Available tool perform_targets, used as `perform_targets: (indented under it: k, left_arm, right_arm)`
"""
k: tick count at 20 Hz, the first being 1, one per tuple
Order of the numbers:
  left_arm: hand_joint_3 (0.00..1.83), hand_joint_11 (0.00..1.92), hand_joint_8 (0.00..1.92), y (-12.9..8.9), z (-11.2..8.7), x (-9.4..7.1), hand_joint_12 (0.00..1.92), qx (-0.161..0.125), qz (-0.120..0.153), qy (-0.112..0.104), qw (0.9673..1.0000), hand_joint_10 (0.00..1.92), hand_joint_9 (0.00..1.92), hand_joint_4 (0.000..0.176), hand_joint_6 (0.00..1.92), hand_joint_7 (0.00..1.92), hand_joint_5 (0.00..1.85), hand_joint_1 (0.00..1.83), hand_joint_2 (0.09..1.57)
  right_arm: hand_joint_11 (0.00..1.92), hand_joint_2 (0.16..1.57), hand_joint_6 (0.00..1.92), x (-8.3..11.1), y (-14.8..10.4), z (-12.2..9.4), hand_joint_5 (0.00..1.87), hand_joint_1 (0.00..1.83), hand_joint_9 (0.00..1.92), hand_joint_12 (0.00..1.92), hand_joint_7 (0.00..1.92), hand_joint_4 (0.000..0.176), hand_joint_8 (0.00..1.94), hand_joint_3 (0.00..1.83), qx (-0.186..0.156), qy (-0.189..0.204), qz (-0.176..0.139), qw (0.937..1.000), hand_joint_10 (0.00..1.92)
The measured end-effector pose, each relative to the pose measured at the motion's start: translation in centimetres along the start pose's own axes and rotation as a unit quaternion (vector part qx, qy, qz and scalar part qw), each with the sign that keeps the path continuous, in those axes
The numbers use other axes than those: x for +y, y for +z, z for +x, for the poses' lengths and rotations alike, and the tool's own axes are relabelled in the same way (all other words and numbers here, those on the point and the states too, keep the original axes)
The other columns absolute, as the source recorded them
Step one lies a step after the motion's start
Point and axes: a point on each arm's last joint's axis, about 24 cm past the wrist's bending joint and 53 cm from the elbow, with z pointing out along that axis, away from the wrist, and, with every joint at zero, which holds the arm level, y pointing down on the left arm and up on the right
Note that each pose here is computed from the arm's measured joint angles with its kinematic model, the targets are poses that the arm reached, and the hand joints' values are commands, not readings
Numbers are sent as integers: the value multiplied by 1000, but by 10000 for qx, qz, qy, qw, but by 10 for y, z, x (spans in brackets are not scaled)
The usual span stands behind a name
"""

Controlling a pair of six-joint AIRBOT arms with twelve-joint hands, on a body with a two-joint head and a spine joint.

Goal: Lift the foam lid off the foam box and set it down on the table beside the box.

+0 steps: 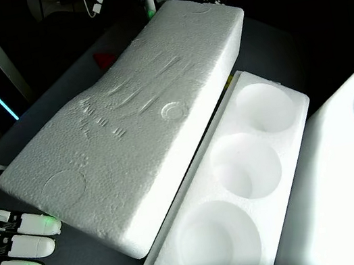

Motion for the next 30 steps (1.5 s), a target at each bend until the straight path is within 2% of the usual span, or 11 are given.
perform_targets:
  k: [11,14,15,16,17,20,21,24,25,26,30]
  left_arm:
    - [0,0,0,-5,23,51,0,222,-699,-237,9970,0,0,0,3,8,136,329,1159]
    - [0,0,0,-6,21,53,0,140,-742,-278,9968,0,0,0,0,0,36,310,1133]
    - [0,0,0,-7,19,50,0,140,-711,-231,9971,0,0,0,0,0,22,292,1142]
    - [0,0,0,-7,15,45,0,136,-652,-156,9977,0,0,12,0,0,10,271,1138]
    - [0,2,0,-6,9,38,1,110,-535,-32,9985,0,0,28,0,0,6,267,1131]
    - [0,7,0,4,-7,11,4,26,-144,223,9996,0,0,53,0,0,0,238,1146]
    - [6,21,0,8,-7,1,11,57,31,289,9996,0,0,44,0,0,0,228,1163]
    - [9,0,0,29,2,-29,0,336,544,493,9967,0,0,69,0,0,0,253,1179]
    - [7,0,0,39,5,-37,0,461,679,600,9948,0,0,76,0,0,0,260,1178]
    - [9,0,0,44,7,-42,0,520,747,657,9937,0,0,64,0,0,0,260,1184]
    - [0,0,0,61,29,-52,0,949,905,845,9878,0,0,104,0,0,0,256,1154]
  right_arm:
    - [31,1244,26,-53,-12,19,187,404,0,33,0,0,0,0,187,354,710,9967,0]
    - [0,1224,0,-54,-13,20,7,386,0,361,0,0,0,0,216,350,743,9964,0]
    - [0,1226,0,-53,-13,18,1,362,0,372,0,0,0,1,194,335,715,9967,0]
    - [0,1239,0,-51,-12,17,0,333,0,98,0,0,0,1,199,308,683,9970,0]
    - [0,1247,0,-48,-11,12,0,310,0,19,0,0,0,4,179,261,628,9975,0]
    - [0,1260,0,-28,-4,1,0,246,0,0,0,0,0,8,124,78,278,9995,0]
    - [0,1263,0,-20,-2,0,0,214,0,0,0,4,0,9,148,1,139,9998,0]
    - [0,1257,0,1,5,1,0,177,0,0,0,30,0,5,238,-144,-250,9993,0]
    - [0,1263,0,10,11,0,0,177,0,0,0,15,0,7,245,-179,-399,9987,0]
    - [0,1273,0,15,16,-1,0,212,0,0,0,2,0,11,252,-229,-510,9981,0]
    - [20,1353,0,44,40,11,0,239,0,12,0,0,0,36,427,-333,-1005,9935,0]
